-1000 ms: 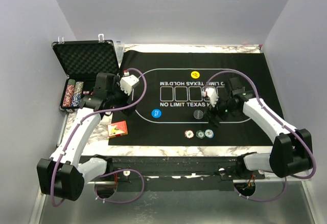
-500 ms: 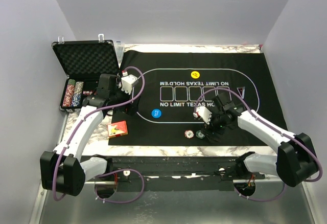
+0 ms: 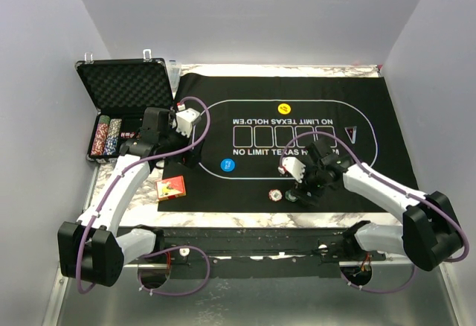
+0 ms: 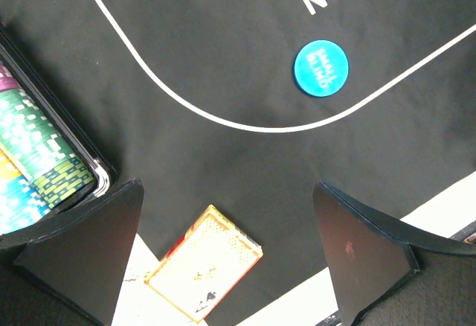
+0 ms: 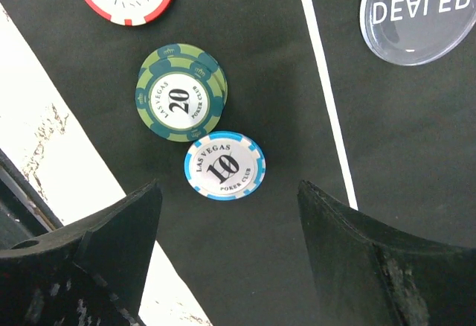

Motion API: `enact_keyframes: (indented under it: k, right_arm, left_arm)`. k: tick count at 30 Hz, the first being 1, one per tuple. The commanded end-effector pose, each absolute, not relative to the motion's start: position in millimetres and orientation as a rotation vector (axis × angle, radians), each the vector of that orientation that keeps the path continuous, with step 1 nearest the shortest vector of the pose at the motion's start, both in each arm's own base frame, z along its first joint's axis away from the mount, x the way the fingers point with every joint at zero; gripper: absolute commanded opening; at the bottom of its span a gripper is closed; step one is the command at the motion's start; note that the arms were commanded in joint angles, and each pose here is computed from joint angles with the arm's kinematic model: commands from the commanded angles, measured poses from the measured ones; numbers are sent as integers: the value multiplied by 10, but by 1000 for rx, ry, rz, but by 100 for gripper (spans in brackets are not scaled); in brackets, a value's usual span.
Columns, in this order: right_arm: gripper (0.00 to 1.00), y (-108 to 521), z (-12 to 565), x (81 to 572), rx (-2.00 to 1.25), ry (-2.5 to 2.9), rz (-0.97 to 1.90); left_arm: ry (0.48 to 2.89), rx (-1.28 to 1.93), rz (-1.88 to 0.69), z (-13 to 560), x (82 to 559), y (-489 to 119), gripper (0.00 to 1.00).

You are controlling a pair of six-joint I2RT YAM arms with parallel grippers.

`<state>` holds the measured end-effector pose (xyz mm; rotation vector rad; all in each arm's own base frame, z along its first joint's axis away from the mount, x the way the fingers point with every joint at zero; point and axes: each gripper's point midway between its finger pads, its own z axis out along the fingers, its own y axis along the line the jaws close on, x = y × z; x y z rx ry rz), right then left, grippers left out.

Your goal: Distribute texas hold em gaming equipment

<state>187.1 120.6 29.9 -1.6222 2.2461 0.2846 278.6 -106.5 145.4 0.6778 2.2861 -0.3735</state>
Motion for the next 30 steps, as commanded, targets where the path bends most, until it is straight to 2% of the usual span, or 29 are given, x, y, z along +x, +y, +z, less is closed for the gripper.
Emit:
enact_keyframes:
  k: [1,10,17,30]
  right_arm:
    - [76,1242,242,1931,-1615,2239,256]
    - [67,1243,198,1990,-1620,2243,221]
    - [54,1251,285,1997,-1616,2229,222]
    - [43,1292,413,2007,-1596,2218,241]
  left_arm:
    - [2268,656,-377,1487,2794,-1059,99]
    - [2268,660,-373,1484,2799,-1055,99]
    - [2272,661,-370,1476,2810,-1054,99]
    - [2275,662,-371,1469,2809,-1056,99]
